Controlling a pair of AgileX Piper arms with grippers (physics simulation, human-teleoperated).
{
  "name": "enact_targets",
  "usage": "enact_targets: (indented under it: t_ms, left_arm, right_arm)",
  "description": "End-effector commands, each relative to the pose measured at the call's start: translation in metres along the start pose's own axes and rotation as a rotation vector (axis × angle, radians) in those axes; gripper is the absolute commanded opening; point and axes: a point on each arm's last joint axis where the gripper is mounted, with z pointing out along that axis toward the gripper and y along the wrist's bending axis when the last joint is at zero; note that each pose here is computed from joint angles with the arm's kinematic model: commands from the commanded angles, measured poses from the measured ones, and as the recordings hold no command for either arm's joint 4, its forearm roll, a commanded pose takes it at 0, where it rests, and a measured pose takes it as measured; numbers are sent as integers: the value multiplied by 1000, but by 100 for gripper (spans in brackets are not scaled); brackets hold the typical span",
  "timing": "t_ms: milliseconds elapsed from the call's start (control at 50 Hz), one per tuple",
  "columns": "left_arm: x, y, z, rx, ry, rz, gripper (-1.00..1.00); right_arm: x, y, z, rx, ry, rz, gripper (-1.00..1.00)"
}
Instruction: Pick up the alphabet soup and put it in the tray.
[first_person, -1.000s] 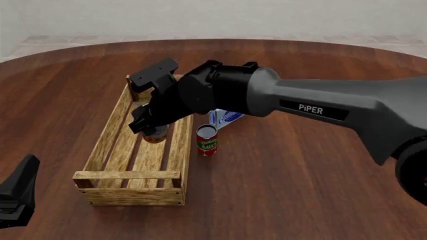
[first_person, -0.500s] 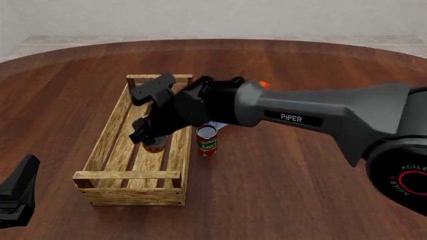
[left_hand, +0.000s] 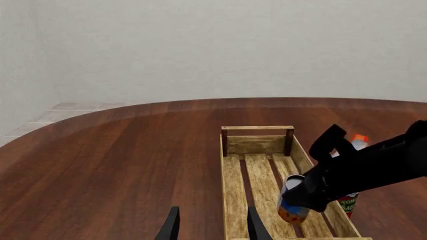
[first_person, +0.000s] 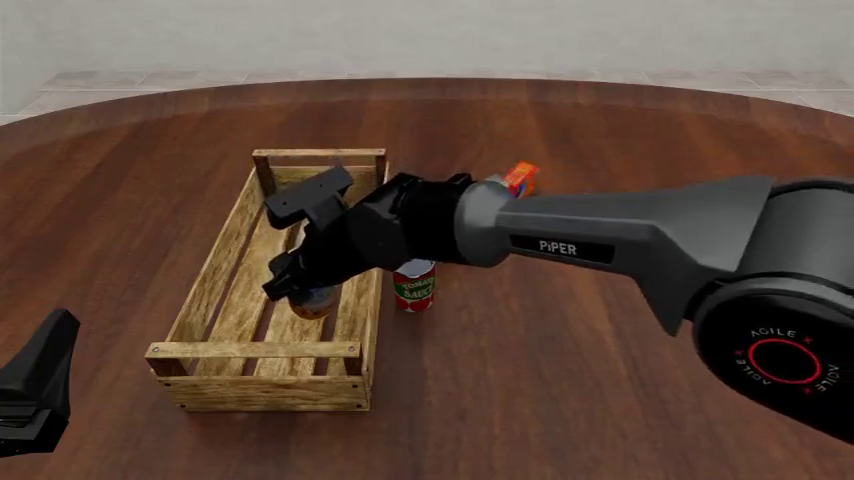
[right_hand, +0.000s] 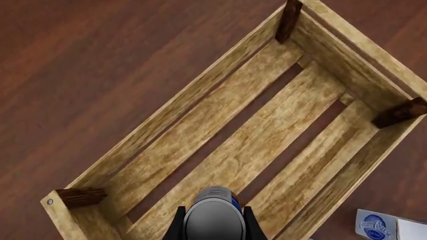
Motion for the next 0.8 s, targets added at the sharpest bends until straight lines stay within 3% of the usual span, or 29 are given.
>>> enact_targets:
  t_ms: [20,300,800]
  left_arm:
    - [0,0,0,-2,-3,0,100]
    - [0,0,0,-2,-2,0,100]
    - [0,0,0,-2,-2,0,100]
  right_arm:
    - [-3,-2,0,1,-13,24,100]
    - [-6,-3,-6,3,-17,21,100]
    - [-19,1,-57,-4,-67,-9,100]
